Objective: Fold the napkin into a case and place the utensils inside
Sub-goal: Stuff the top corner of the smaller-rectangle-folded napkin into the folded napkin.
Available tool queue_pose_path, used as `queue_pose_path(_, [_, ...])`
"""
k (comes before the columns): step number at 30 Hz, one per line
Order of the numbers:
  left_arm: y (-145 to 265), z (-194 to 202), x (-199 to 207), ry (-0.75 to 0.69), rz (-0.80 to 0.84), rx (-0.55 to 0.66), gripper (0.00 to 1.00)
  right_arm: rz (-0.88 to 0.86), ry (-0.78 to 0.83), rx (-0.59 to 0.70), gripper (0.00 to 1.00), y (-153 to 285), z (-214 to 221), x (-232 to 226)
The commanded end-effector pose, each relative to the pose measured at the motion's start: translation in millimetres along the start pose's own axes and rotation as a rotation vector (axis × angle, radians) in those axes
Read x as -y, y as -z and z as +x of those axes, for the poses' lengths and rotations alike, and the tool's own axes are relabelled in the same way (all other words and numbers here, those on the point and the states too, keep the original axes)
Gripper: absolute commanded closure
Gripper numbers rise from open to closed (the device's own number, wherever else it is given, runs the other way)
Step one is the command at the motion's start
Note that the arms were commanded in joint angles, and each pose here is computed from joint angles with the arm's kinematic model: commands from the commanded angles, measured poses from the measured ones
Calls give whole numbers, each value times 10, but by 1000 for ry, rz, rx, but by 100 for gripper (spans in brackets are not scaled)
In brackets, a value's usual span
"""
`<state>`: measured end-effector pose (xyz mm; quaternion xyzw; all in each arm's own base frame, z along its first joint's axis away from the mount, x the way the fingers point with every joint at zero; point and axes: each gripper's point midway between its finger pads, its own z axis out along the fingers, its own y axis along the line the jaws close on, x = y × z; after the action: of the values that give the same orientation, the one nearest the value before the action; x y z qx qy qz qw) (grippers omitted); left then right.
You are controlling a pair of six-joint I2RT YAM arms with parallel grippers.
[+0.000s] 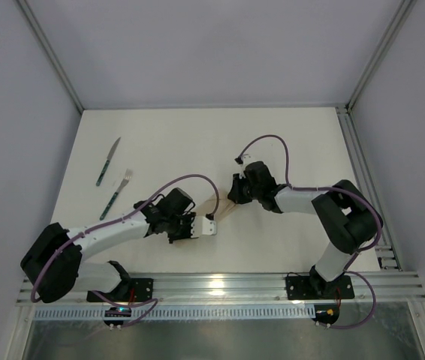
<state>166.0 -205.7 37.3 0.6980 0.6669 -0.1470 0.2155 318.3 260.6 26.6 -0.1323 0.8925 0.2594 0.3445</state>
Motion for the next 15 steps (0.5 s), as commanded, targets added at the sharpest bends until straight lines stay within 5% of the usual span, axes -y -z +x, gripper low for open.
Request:
queue_pose_path(1, [48, -123, -130, 24, -49, 50, 100, 1, 24, -11, 81, 36, 23, 15])
queue_pose_path(10, [98, -121, -290, 23, -159, 69, 100, -1, 116, 0, 59, 303, -182, -69])
queue_pose_path(15, [120, -143, -231, 16, -133, 83, 100, -31, 182, 41, 55, 581, -336, -198])
